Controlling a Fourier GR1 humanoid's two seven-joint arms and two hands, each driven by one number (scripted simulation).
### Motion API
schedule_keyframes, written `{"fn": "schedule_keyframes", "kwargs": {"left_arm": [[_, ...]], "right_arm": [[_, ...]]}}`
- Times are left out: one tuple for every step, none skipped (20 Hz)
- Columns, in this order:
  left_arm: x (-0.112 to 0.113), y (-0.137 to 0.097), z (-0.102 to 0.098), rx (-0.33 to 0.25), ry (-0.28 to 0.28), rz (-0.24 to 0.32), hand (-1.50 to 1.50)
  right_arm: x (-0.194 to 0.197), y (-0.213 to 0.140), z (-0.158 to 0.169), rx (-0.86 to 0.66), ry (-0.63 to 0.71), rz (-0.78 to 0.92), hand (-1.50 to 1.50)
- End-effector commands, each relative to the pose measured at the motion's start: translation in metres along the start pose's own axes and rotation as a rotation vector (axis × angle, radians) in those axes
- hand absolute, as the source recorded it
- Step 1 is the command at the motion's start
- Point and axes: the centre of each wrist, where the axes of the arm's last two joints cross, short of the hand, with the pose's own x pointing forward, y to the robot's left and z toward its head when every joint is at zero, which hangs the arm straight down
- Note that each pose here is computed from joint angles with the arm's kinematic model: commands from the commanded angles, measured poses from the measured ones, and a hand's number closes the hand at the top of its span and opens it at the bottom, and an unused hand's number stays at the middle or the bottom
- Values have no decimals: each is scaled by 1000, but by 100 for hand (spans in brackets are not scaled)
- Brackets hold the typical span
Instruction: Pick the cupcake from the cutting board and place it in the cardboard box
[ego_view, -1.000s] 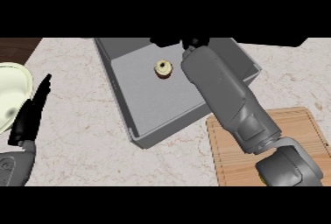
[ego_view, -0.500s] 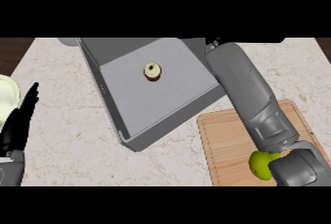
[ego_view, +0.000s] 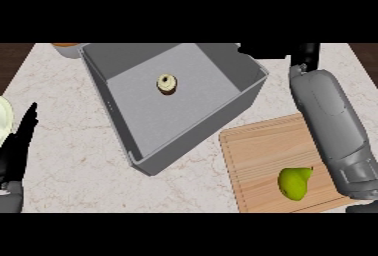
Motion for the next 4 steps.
{"fn": "schedule_keyframes", "kwargs": {"left_arm": [[-10, 8, 0, 21, 16, -5, 0], [8, -6, -7, 9, 6, -9, 0], [8, -10, 7, -1, 12, 5, 0], [15, 12, 2, 5, 5, 4, 0]], "right_arm": [[-24, -38, 22, 61, 12, 33, -150], [-17, -43, 28, 81, -1, 31, -150], [-26, -64, 25, 86, 27, 69, -150], [-38, -82, 33, 116, 19, 72, -150]]}}
